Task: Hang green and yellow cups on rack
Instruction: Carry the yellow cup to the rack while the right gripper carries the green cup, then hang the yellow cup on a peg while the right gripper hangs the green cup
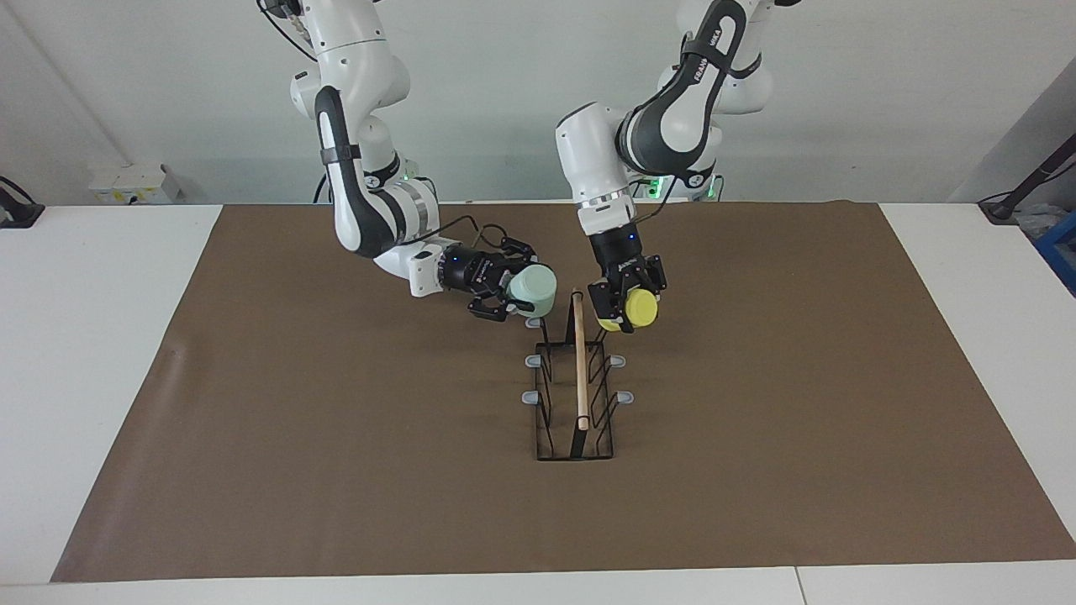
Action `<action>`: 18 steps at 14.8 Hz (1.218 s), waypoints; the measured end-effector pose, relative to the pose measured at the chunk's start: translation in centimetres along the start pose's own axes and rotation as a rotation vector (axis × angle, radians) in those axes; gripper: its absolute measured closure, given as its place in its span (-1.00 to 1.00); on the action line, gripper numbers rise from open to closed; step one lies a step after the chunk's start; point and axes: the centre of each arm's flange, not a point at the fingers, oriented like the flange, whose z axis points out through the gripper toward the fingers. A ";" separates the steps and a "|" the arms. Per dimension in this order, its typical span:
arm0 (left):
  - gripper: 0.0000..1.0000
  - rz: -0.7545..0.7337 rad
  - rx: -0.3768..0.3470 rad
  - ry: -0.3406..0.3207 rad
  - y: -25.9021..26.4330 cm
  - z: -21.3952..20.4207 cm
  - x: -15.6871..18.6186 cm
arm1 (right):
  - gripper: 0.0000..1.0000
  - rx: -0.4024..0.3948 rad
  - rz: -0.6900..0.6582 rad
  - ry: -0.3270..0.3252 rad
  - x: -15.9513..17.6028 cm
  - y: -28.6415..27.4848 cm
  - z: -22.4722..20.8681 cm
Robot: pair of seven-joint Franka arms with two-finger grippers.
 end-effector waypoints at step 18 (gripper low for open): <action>-1.00 0.031 0.026 -0.045 2.1 -1.1 1.0 | -0.37 -0.028 -0.098 -0.050 -2.1 1.7 0.6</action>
